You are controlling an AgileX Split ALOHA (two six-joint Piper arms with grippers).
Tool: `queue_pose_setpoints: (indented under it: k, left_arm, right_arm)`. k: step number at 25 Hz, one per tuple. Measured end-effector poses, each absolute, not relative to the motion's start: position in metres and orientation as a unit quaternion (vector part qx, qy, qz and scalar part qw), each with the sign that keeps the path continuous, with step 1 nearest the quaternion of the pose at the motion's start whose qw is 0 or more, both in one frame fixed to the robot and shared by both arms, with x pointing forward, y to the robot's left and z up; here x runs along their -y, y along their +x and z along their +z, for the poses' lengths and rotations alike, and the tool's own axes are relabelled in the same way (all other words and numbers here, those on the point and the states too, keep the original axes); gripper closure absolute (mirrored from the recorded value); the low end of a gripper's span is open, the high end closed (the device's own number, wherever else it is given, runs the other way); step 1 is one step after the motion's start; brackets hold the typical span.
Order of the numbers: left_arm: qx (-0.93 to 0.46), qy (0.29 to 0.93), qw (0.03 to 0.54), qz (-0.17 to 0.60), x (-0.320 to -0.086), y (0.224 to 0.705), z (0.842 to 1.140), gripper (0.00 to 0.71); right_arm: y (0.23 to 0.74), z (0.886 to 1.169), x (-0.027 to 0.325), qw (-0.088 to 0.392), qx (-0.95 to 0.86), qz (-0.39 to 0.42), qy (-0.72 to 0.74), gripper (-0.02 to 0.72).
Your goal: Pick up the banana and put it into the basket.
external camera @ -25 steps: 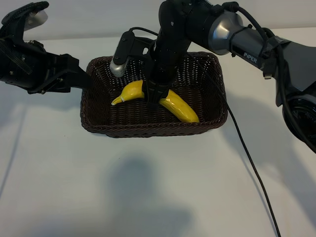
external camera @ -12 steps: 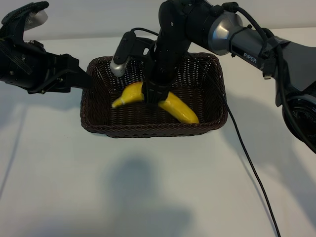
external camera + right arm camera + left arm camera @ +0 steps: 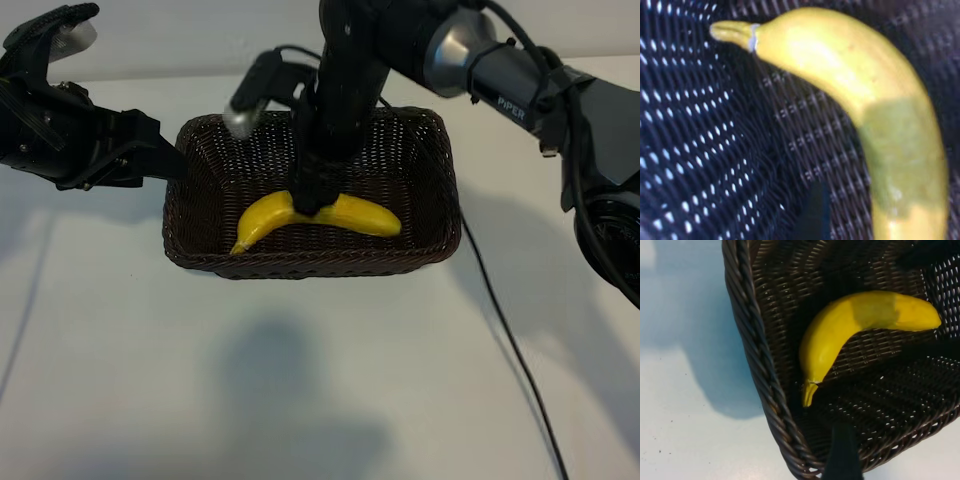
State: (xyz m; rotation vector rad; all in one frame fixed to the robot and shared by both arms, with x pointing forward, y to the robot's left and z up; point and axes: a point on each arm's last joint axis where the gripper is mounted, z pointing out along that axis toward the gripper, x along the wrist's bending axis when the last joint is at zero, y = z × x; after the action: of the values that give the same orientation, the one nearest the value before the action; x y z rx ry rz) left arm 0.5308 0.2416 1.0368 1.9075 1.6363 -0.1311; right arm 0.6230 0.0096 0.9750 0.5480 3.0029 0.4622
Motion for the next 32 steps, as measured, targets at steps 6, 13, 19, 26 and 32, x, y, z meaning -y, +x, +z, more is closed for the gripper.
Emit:
queue_pose_setpoints:
  k: [6, 13, 19, 26, 32]
  left_arm:
    - [-0.616, 0.724, 0.307, -0.049, -0.242, 0.531, 1.037, 0.121]
    - [-0.61, 0.729, 0.307, -0.047, -0.241, 0.531, 1.037, 0.121]
    - [-0.605, 0.733, 0.308, -0.045, -0.241, 0.531, 1.037, 0.121]
    - [-0.601, 0.736, 0.31, -0.039, -0.242, 0.531, 1.037, 0.121]
    - [-0.602, 0.734, 0.314, -0.03, -0.242, 0.533, 1.037, 0.121]
  right_arm:
    - [0.627, 1.004, -0.01, 0.048, -0.967, 0.161, 0.194, 0.011]
    - [0.624, 1.034, -0.002, 0.077, -0.959, 0.17, 0.214, 0.041]
    - [0.634, 1.064, 0.027, 0.095, -0.938, 0.194, 0.269, 0.061]
    - [0.638, 1.09, 0.054, 0.106, -0.92, 0.218, 0.309, 0.09]
    - [0.626, 1.071, 0.063, 0.076, -0.928, 0.181, 0.317, 0.098]
